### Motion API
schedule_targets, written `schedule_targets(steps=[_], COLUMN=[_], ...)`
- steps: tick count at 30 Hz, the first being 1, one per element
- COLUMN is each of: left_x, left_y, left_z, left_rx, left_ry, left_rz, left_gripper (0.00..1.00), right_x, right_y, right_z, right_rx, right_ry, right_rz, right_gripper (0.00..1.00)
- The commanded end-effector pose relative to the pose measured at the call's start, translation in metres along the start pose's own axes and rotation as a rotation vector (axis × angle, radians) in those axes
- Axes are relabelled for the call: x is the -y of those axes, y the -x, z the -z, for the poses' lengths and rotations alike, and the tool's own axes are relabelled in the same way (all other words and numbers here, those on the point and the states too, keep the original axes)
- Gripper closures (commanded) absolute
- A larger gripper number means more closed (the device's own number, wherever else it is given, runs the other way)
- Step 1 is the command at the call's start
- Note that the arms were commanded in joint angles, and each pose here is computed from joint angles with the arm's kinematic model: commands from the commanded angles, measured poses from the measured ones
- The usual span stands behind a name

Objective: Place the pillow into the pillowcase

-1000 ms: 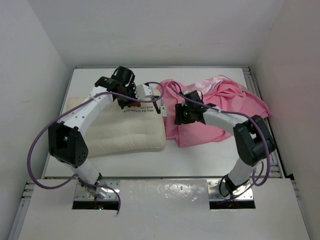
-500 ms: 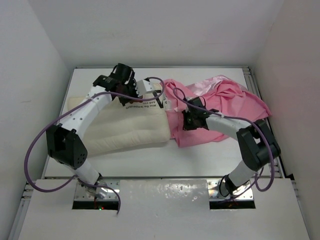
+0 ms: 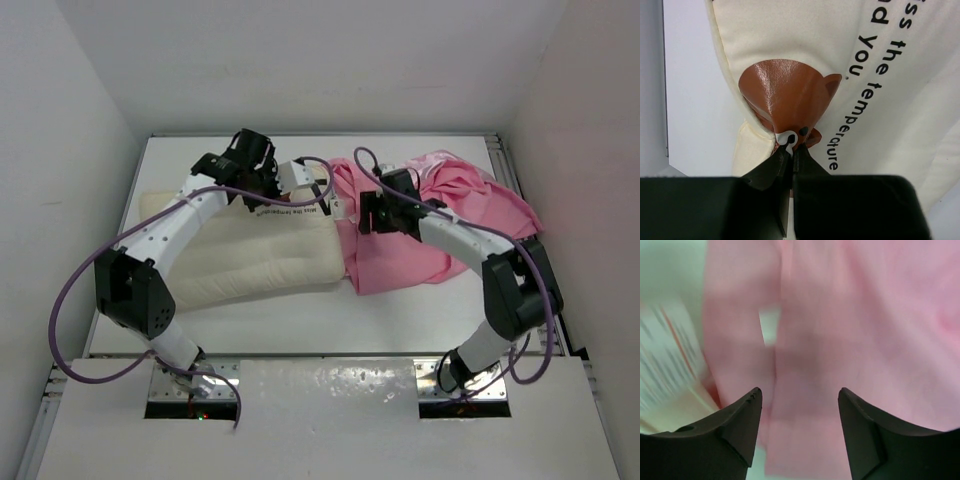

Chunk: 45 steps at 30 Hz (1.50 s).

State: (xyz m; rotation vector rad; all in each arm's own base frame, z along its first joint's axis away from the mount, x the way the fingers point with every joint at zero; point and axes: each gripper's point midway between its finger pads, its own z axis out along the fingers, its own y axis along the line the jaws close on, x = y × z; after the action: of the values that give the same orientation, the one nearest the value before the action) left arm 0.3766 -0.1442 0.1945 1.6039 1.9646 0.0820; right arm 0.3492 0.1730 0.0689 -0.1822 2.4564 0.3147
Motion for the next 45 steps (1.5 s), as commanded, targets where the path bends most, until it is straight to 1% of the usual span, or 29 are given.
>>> schedule_targets(steps=[1, 2, 3, 5, 8, 9, 15, 19, 23, 29, 31, 32, 33, 36, 39, 40, 42, 45], left_x=[-0.024, -0.024, -0.024, -0.024, -0.025, -0.026, -0.031, -0.031, -0.031, -0.03, -0.029, -0.028, -0.028, -0.028, -0.026, -0.024, -0.019, -0.011], left_y=[0.016, 0.014, 0.013, 0.007, 0.001, 0.0, -0.001, -0.002, -0.002, -0.005, -0.005, -0.004, -0.004, -0.004, -0.005, -0.005, -0.005, -0.003], left_z=[0.017, 0.017, 0.017, 0.017, 0.018, 0.017, 0.013, 0.009, 0.007, 0.005, 0.003, 0.002, 0.002, 0.002, 0.001, 0.0, -0.001, -0.003], left_rx=[0.071, 0.067, 0.064, 0.05, 0.043, 0.042, 0.048, 0.045, 0.046, 0.042, 0.042, 0.044, 0.044, 0.046, 0.045, 0.047, 0.054, 0.058], left_ry=[0.12, 0.121, 0.126, 0.135, 0.145, 0.148, 0.159, 0.153, 0.151, 0.154, 0.146, 0.145, 0.145, 0.143, 0.138, 0.129, 0.113, 0.091], left_rz=[-0.002, 0.001, 0.004, 0.014, 0.027, 0.034, 0.05, 0.048, 0.05, 0.052, 0.055, 0.054, 0.057, 0.058, 0.06, 0.063, 0.074, 0.073], left_gripper=[1.0, 1.0, 1.0, 1.0, 1.0, 1.0, 1.0, 1.0, 1.0, 1.0, 1.0, 1.0, 1.0, 1.0, 1.0, 1.0, 1.0, 1.0], right_x=[-0.001, 0.002, -0.002, -0.004, -0.008, -0.01, -0.014, -0.001, 0.005, 0.006, 0.008, 0.008, 0.009, 0.013, 0.016, 0.015, 0.014, 0.01], right_y=[0.086, 0.087, 0.11, 0.116, 0.121, 0.123, 0.125, 0.114, 0.099, 0.08, 0.076, 0.075, 0.076, 0.084, 0.092, 0.099, 0.109, 0.113], right_z=[-0.004, -0.018, -0.018, -0.027, -0.043, -0.049, -0.054, -0.069, -0.079, -0.079, -0.08, -0.079, -0.079, -0.069, -0.057, -0.046, -0.028, -0.01], right_rx=[0.19, 0.172, 0.211, 0.192, 0.169, 0.164, 0.184, 0.147, 0.102, 0.075, 0.071, 0.072, 0.076, 0.106, 0.131, 0.153, 0.19, 0.219], right_ry=[-0.016, -0.037, -0.035, -0.044, -0.054, -0.053, -0.055, -0.119, -0.141, -0.144, -0.158, -0.163, -0.172, -0.198, -0.217, -0.216, -0.218, -0.202], right_rz=[-0.011, -0.01, -0.008, 0.015, 0.039, 0.038, 0.034, 0.034, 0.037, 0.041, 0.04, 0.039, 0.034, 0.031, 0.042, 0.041, 0.051, 0.076], right_gripper=[0.39, 0.47, 0.52, 0.58, 0.58, 0.56, 0.52, 0.49, 0.5, 0.52, 0.56, 0.6, 0.7, 0.87, 0.91, 0.94, 0.95, 0.94])
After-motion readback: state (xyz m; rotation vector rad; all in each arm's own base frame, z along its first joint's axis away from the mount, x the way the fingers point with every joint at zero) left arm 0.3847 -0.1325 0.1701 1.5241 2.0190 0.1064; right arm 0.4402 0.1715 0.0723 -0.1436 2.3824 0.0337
